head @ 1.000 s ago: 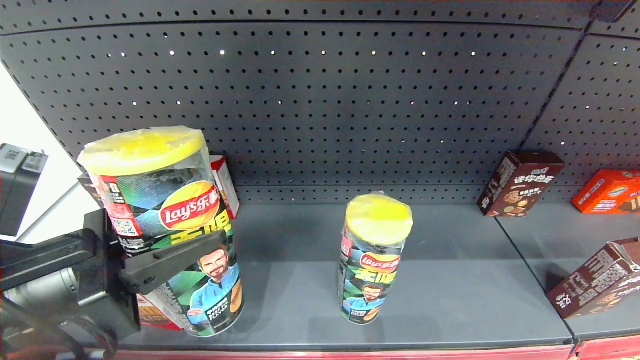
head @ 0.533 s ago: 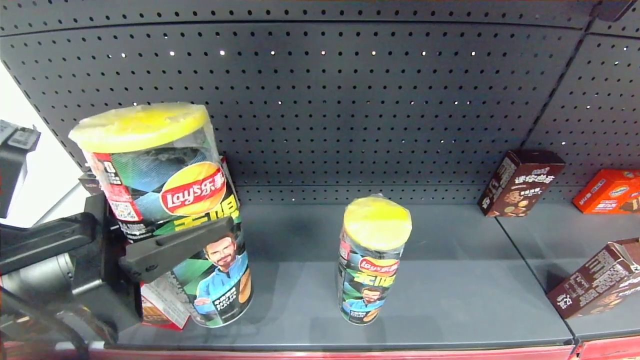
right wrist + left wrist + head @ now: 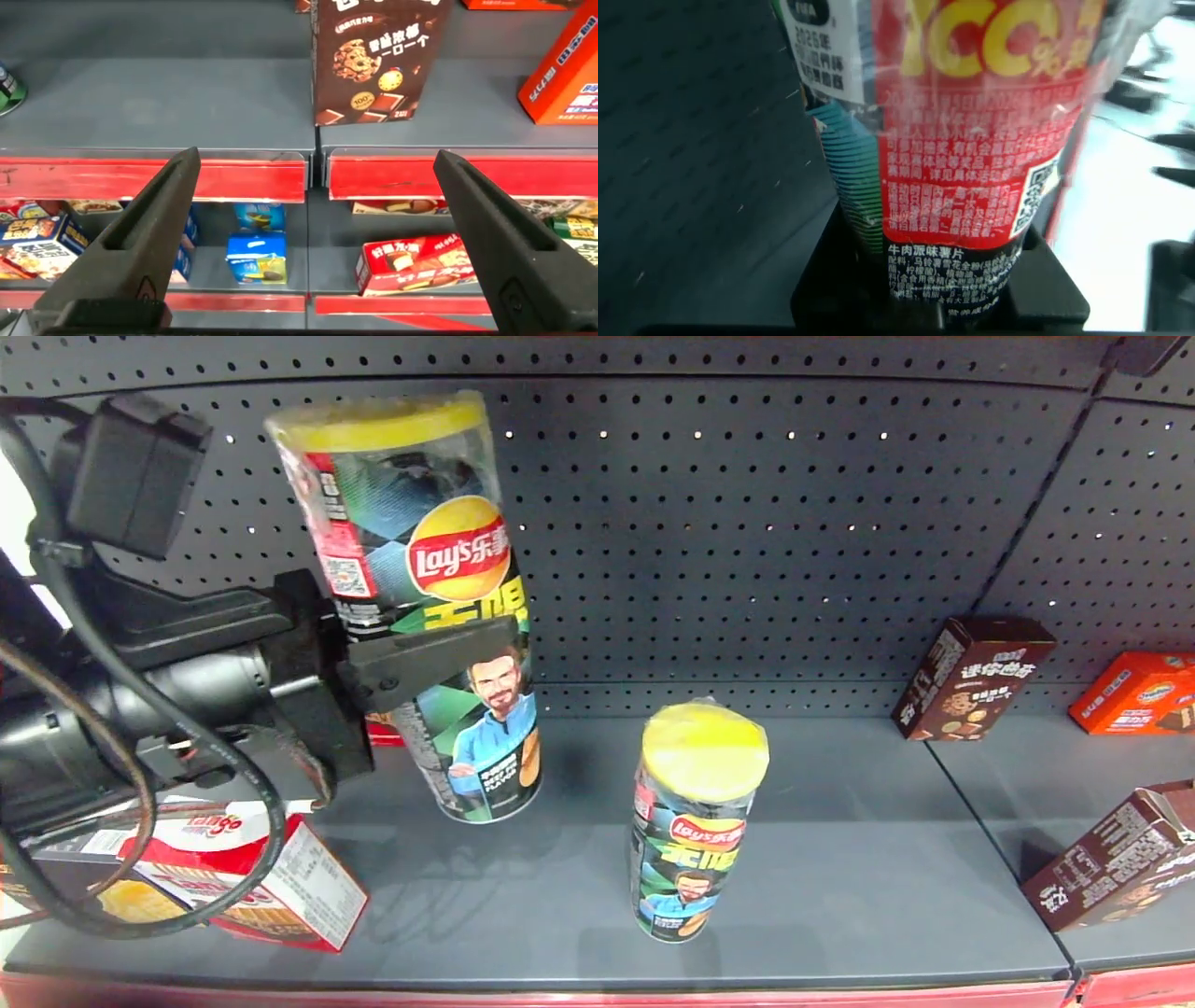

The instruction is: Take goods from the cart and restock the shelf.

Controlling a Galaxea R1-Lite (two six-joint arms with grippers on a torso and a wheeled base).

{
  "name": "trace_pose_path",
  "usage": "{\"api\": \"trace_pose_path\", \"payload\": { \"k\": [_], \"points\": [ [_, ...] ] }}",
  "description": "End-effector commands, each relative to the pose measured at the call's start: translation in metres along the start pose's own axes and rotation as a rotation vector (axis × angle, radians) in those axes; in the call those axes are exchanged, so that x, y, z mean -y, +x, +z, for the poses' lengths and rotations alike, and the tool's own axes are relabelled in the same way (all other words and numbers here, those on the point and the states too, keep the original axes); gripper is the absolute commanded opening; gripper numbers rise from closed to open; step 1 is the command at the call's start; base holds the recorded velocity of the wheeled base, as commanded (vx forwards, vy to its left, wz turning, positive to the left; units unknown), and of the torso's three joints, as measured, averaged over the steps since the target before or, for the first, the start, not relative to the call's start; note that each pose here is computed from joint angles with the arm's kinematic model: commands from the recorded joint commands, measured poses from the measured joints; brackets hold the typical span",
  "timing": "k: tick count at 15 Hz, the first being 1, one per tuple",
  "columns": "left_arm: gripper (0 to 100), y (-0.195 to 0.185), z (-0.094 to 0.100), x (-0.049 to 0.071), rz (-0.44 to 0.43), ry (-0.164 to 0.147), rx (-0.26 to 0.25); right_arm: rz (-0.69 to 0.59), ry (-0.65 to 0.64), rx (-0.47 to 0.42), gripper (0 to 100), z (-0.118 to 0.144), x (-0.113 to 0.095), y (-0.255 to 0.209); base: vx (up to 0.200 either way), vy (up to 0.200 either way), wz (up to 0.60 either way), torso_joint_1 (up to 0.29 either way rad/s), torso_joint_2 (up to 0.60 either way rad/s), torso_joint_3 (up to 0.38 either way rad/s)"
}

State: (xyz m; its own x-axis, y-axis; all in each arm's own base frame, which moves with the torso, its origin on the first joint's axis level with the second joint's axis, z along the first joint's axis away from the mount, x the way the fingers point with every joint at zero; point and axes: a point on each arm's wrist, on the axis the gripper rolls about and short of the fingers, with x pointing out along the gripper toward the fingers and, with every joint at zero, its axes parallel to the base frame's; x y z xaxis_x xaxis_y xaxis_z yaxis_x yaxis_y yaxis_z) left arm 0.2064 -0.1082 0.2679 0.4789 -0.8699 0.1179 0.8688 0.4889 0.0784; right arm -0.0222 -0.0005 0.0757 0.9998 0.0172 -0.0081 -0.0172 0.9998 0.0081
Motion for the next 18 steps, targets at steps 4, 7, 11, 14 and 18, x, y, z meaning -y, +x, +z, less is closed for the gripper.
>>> {"api": "trace_pose_path", "payload": {
  "k": [4,7,11,14,18],
  "points": [
    [0,0.043,-0.038,-0.031,0.031,-0.04,-0.102,0.001,0.0,-0.003,100,0.0,0.0,0.0,0.0,0.0,0.0,0.0,0.0,0.0],
    [0,0.061,-0.056,-0.047,0.01,-0.009,-0.134,-0.002,0.0,-0.003,100,0.0,0.0,0.0,0.0,0.0,0.0,0.0,0.0,0.0],
    [0,0.09,-0.082,-0.063,-0.005,-0.016,-0.167,0.001,0.0,-0.003,100,0.0,0.0,0.0,0.0,0.0,0.0,0.0,0.0,0.0],
    [0,0.111,-0.093,-0.074,-0.013,-0.01,-0.148,0.0,0.0,-0.003,100,0.0,0.0,0.0,0.0,0.0,0.0,0.0,0.0,0.0],
    [0,0.127,-0.111,-0.078,-0.021,0.004,-0.122,0.001,0.001,-0.003,100,0.0,0.0,0.0,0.0,0.0,0.0,0.0,0.0,0.0]
  ]
}}
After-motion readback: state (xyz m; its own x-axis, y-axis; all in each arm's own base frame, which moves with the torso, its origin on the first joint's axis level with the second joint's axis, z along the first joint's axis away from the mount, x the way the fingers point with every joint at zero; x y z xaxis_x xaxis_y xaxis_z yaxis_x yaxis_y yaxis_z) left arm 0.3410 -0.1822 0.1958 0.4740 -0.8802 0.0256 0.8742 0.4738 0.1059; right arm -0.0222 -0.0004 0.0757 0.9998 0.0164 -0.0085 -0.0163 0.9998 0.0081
